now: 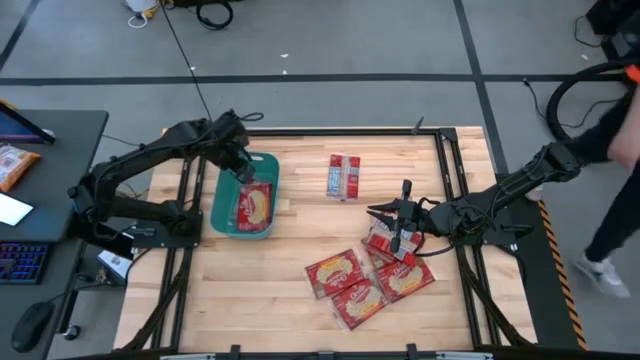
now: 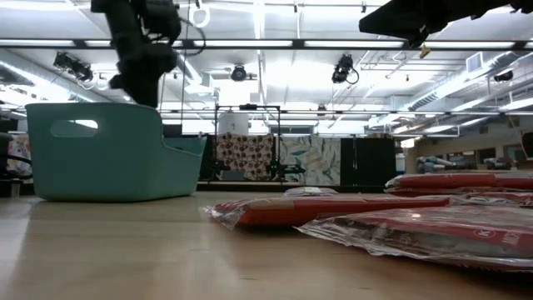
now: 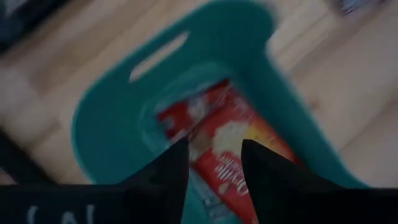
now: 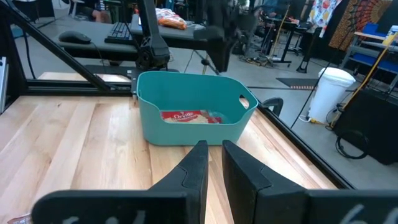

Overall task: Sort popcorn bags into baskets
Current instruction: Put the red popcorn bag into the green bin

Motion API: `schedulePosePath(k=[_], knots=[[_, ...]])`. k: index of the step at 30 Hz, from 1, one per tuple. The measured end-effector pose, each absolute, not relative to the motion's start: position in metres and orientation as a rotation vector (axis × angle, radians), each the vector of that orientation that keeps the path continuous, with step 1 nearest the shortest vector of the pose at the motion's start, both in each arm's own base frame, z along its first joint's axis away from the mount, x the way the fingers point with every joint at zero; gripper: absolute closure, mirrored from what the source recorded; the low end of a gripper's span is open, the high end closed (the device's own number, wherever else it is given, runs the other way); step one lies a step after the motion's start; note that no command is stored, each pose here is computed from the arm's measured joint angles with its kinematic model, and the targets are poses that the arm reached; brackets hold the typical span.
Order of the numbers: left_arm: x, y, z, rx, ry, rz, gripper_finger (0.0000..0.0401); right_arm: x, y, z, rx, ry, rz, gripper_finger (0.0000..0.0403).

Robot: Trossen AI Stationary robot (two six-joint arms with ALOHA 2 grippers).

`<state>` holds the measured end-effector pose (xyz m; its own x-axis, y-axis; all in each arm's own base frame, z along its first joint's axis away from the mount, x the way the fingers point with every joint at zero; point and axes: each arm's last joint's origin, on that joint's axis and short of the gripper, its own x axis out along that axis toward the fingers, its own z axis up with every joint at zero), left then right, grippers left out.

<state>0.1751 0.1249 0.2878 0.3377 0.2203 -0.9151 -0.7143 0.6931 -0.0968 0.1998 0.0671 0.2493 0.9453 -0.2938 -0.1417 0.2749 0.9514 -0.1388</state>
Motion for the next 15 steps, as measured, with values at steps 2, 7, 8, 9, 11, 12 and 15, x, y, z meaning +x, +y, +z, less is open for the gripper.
schedulePosePath(k=[2,7,8,9,11,12,15], knots=[[0.183,0.121,0.295,-0.469,1.021,0.563,0.0251,0.200,0.067,0.249,-0.118,0.162,-0.290,0.0350],[0.208,0.106,0.304,-0.323,0.884,0.361,0.0252,0.200,0.067,0.249,-0.118,0.163,-0.291,0.0350],[0.212,0.103,0.305,-0.322,0.855,0.347,0.0252,0.200,0.067,0.249,-0.119,0.164,-0.291,0.0350],[0.217,0.099,0.306,-0.322,0.822,0.335,0.0252,0.201,0.067,0.248,-0.121,0.167,-0.293,0.0350],[0.229,0.092,0.306,-0.329,0.757,0.305,0.0252,0.204,0.067,0.246,-0.124,0.172,-0.300,0.0350],[0.234,0.088,0.305,-0.336,0.741,0.294,0.0252,0.205,0.066,0.245,-0.123,0.171,-0.305,0.0350],[0.251,0.075,0.300,-0.328,0.723,0.271,0.0252,0.209,0.063,0.242,-0.129,0.183,-0.322,0.0350]])
